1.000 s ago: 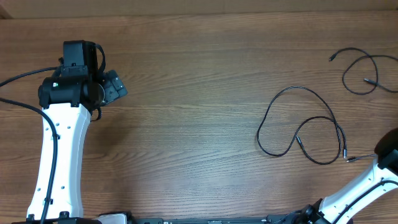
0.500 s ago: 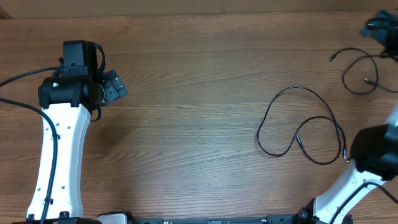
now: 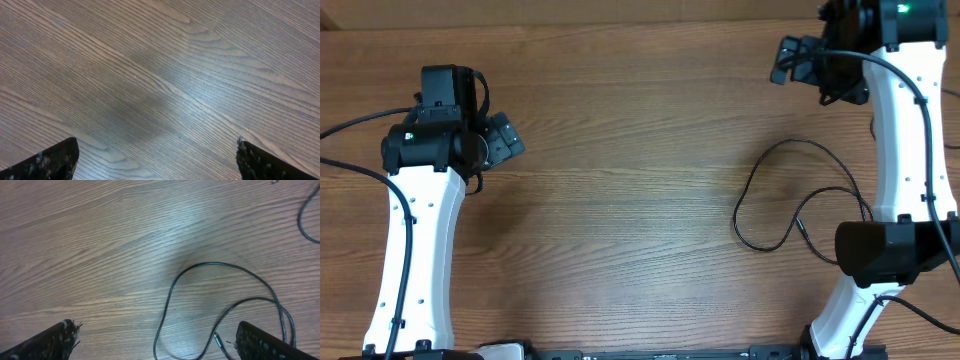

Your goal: Untangle cables

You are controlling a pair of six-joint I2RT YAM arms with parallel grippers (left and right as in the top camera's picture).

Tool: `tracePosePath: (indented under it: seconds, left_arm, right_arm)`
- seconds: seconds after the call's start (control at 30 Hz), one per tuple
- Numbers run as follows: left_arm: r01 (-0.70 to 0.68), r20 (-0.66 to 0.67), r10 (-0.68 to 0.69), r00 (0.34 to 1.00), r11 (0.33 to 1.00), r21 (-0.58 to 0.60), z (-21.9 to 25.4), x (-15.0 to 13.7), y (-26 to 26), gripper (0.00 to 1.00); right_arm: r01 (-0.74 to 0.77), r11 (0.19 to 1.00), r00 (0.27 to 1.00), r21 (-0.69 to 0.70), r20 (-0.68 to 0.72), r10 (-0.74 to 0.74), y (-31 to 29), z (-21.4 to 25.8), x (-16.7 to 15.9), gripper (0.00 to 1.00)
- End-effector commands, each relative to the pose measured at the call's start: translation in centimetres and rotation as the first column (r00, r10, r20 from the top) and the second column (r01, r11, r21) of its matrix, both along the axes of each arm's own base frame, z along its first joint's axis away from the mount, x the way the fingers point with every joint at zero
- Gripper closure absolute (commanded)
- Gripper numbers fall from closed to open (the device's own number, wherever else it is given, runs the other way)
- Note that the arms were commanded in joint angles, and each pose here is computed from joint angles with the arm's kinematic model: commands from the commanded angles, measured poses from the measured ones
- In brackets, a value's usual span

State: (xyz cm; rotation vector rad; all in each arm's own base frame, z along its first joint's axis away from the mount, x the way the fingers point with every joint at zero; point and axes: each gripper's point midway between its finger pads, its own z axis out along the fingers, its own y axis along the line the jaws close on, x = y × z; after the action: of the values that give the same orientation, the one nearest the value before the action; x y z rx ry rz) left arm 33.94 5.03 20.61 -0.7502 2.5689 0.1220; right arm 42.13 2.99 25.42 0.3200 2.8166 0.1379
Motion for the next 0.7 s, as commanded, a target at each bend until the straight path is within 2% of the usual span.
tracePosePath:
  seconds: [0.0, 0.67]
  left_arm:
    - [-0.016, -0.003, 0.016, 1.000, 1.000, -0.012, -0.26, 0.06, -0.13, 0.00]
    - [-0.015, -0.009, 0.015, 1.000, 1.000, -0.013, -0.47, 0.12, -0.14, 0.00]
  right_arm:
    - [-0.035, 0.999, 0.998, 0.022, 0.044, 0.034, 1.36, 1.26, 0.02, 0.00]
    - [-0.037, 0.999, 0.998, 0.022, 0.044, 0.036, 1.44, 1.25, 0.00, 0.00]
